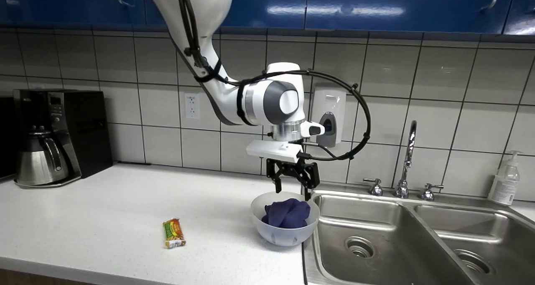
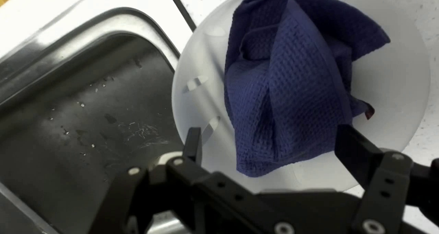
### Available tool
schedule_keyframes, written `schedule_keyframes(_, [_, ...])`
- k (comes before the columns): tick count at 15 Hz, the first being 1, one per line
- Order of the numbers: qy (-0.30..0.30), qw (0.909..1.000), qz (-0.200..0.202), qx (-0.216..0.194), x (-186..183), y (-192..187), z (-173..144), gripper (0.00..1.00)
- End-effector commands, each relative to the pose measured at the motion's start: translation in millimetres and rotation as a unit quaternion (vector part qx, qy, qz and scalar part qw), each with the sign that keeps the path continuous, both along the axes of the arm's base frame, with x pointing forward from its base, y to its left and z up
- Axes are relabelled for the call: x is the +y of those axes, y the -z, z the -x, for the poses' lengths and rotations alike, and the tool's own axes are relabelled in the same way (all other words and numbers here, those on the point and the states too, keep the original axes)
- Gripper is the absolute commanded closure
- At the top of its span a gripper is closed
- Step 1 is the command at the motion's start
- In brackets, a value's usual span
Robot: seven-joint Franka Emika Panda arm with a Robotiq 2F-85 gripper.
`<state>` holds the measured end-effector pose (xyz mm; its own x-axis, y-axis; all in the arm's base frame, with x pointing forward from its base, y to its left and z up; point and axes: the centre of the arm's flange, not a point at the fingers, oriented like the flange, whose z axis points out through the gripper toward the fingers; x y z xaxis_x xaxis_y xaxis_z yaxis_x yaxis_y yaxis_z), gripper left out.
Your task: Remove the towel from the bowl
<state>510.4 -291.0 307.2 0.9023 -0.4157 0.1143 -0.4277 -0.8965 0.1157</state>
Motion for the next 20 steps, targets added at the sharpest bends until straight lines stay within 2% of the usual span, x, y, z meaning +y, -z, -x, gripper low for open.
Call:
schedule_keyframes(1, [0.030,0.9994,-0.002,-0.019,-14,16,-22,0.00])
schedule_keyframes(8, [0.050,0.9983,-0.016,-0.024,-14,47,-32,0.00])
schedule_keyframes(20, [0.059,0.9980,-0.020,0.011,-10,93,-24,0.00])
